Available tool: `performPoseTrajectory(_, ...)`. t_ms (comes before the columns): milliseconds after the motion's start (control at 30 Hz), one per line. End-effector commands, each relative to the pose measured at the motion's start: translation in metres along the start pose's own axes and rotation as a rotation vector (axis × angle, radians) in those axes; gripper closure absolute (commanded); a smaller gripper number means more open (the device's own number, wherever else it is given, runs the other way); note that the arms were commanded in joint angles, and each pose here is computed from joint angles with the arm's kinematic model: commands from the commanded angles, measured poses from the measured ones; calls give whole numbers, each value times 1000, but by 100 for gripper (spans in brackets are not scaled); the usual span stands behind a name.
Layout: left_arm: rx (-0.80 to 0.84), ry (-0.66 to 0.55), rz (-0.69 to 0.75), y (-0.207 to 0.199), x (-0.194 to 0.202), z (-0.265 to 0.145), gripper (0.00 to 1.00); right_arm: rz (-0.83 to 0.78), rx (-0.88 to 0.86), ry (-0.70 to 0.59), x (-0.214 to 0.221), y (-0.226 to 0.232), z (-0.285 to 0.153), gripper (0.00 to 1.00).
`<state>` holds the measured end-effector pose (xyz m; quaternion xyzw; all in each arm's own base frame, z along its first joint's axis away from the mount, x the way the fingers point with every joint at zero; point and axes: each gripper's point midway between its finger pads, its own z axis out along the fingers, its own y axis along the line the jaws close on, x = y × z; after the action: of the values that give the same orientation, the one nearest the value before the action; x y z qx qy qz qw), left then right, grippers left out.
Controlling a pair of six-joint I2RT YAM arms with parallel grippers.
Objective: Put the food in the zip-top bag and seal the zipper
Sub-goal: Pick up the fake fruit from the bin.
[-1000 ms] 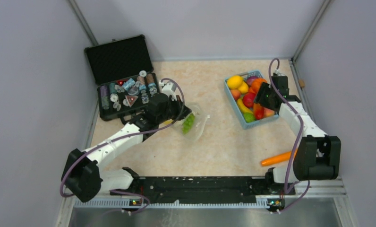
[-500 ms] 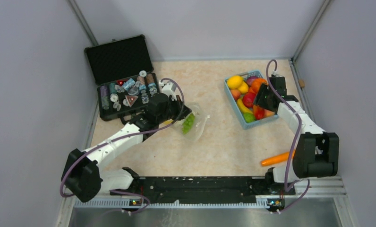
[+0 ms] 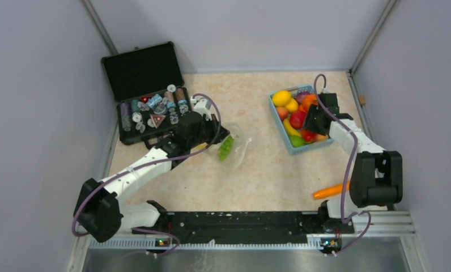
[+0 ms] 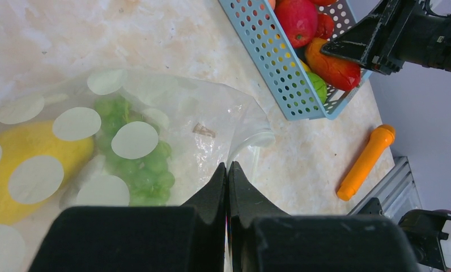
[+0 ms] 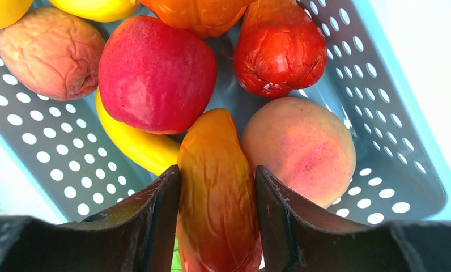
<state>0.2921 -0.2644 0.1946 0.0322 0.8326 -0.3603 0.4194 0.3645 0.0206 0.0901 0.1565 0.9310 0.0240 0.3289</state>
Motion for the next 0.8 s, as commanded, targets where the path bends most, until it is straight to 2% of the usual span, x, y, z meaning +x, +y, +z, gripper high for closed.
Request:
performPoseTrajectory(0, 55, -72, 13, -19, -24, -6, 100, -10, -42, -28, -13, 14, -9, 56)
performPoseTrajectory(100, 53, -72, 14, -19, -24, -6, 100, 4, -63, -73, -22, 17, -17, 62)
performPoseTrajectory(167, 56, -74, 15, -20, -25, -7, 100, 9, -92, -116, -29, 21, -24, 70)
performPoseTrajectory(267, 54, -71, 14, -19, -25, -6, 100, 3, -166, -156, -33, 32, -31, 74)
performPoseTrajectory(467, 55, -70, 14, -19, -24, -6, 100, 12, -183, -186, -40, 35, -38, 75)
performPoseTrajectory(533, 52, -72, 14, -18, -25, -6, 100, 9, -238, -185, -39, 44, -42, 75)
performPoseTrajectory(767, 46, -74, 14, -18, -25, -5, 100, 51, -601, -127, -25, 104, -58, 75)
